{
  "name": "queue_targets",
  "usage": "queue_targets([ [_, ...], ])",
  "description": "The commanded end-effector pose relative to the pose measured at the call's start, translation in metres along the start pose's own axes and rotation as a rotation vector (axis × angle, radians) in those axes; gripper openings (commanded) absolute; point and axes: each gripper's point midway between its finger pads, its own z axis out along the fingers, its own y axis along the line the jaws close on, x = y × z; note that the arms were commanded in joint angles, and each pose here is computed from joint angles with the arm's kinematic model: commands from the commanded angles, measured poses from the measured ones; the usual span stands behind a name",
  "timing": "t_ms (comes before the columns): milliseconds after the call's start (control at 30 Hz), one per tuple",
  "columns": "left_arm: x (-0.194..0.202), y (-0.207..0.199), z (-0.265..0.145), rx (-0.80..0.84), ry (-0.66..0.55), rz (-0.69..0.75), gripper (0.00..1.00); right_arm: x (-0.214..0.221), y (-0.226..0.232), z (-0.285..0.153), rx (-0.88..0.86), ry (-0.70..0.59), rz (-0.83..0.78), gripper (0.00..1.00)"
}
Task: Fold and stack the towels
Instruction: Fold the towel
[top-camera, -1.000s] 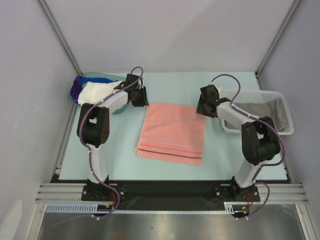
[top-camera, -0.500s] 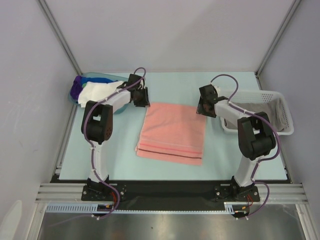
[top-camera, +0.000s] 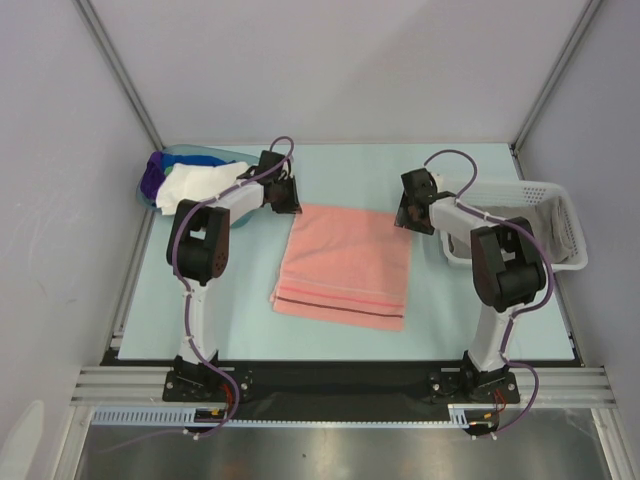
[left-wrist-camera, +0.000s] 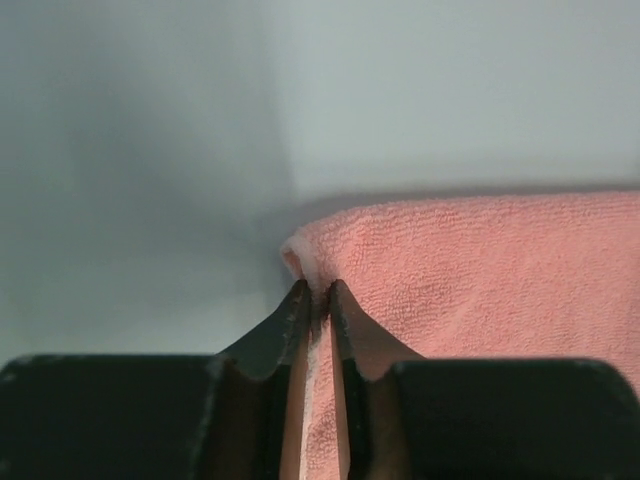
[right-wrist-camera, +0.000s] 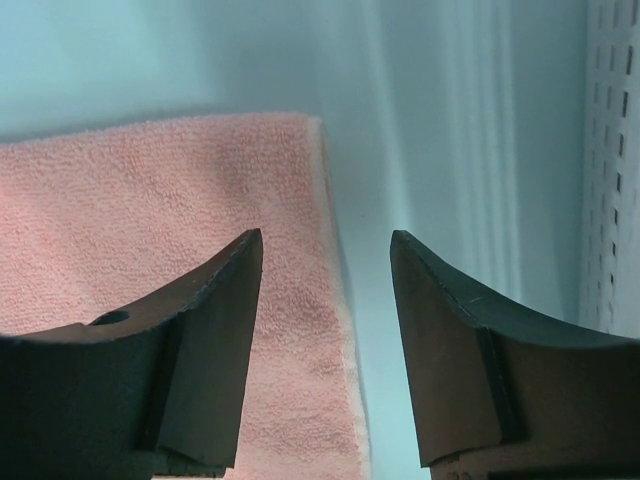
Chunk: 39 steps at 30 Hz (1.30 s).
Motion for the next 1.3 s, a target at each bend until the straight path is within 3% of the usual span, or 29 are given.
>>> queue_targets([
  [0, -0.035, -0.023, -0.008, 0.064, -0.103, 0.016, 0.14, -0.026, 0.013, 0.002, -0.037, -0.062, 0.014, 0.58],
  [167, -0.045, -0.023, -0.009, 0.066, -0.125, 0.02, 0.06, -0.031, 0.017, 0.006, -0.049, -0.064, 0.023, 0.52],
  [533, -0.063, -0.032, -0.012, 0.1, -0.148, 0.021, 0.01, -0.034, 0.023, 0.022, -0.05, -0.054, 0.029, 0.52],
  [833, -0.069, -0.023, 0.0, 0.076, -0.152, 0.031, 0.29, -0.034, 0.015, 0.028, 0.016, -0.044, 0.021, 0.52],
  [1000, -0.069, -0.02, 0.005, 0.042, -0.134, 0.031, 0.37, -0.033, 0.016, 0.023, 0.03, -0.051, 0.01, 0.54],
  [1267, -0.056, -0.014, 0.015, -0.001, -0.102, 0.056, 0.4, -0.025, 0.011, 0.03, 0.057, -0.035, 0.002, 0.57],
])
